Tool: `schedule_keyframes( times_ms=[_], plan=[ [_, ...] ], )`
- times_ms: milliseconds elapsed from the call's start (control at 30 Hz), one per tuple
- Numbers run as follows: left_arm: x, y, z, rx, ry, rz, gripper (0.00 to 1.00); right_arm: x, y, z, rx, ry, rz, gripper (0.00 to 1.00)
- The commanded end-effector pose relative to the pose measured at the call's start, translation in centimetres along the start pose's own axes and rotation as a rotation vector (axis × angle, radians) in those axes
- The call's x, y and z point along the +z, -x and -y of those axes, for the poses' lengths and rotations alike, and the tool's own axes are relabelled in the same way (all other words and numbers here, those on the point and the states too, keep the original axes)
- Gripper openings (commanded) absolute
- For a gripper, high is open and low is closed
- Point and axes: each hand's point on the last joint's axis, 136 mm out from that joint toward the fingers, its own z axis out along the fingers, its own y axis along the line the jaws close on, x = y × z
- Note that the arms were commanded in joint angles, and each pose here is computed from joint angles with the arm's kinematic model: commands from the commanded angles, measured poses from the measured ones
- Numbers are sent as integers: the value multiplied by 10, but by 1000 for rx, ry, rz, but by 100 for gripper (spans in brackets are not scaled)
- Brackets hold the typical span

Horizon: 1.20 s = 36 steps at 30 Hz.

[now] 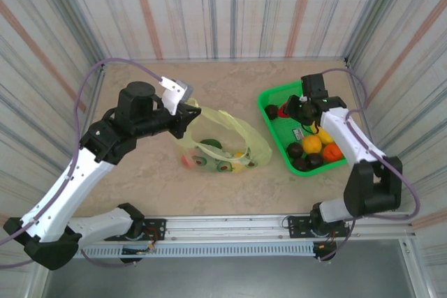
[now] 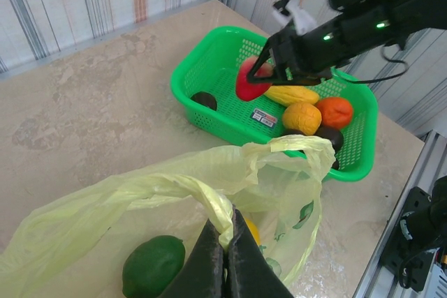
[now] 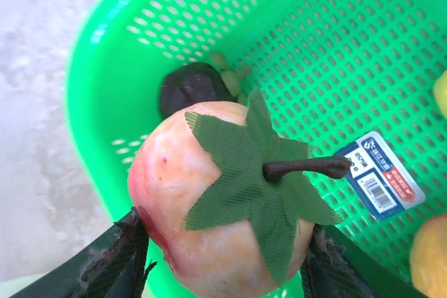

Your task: Place the fake fruits into the plastic bag and tie a complex knot

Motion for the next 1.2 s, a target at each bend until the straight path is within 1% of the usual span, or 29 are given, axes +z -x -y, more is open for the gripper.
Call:
schedule_keyframes(
  times_ms=[0,67,233,433,567,633,767,867,1033,1133,1167],
  plan=[
    [-11,6,8,18,-21,23,0,-43,-17,-10,-102,51,35,51],
    [-13,6,8,19,-20,27,0,-72,-25,-26,-160,123,87,48],
    [-14,6,8,18,-22,31,0,-139,-52,-55,-272,329,146,46],
    [-12,6,10,18,-29,29,0,-200,-90,-78,-468,515,181,46],
    [-12,7,10,19,-29,32,0,-228,-115,-93,-570,647,161,46],
    [-13,8,10,20,-26,34,0,-233,-128,-100,-611,699,132,46],
    [-14,7,10,22,-24,35,0,-230,-151,-117,-686,767,73,47],
    [-15,8,9,22,-19,36,0,-228,-165,-137,-742,801,69,47],
    [-17,7,8,27,-13,42,0,-205,-169,-166,-789,715,130,47],
    [-18,7,8,28,-9,46,0,-188,-162,-179,-801,622,197,48],
    [-18,7,9,29,-11,47,0,-173,-162,-182,-820,562,206,47]
  ],
)
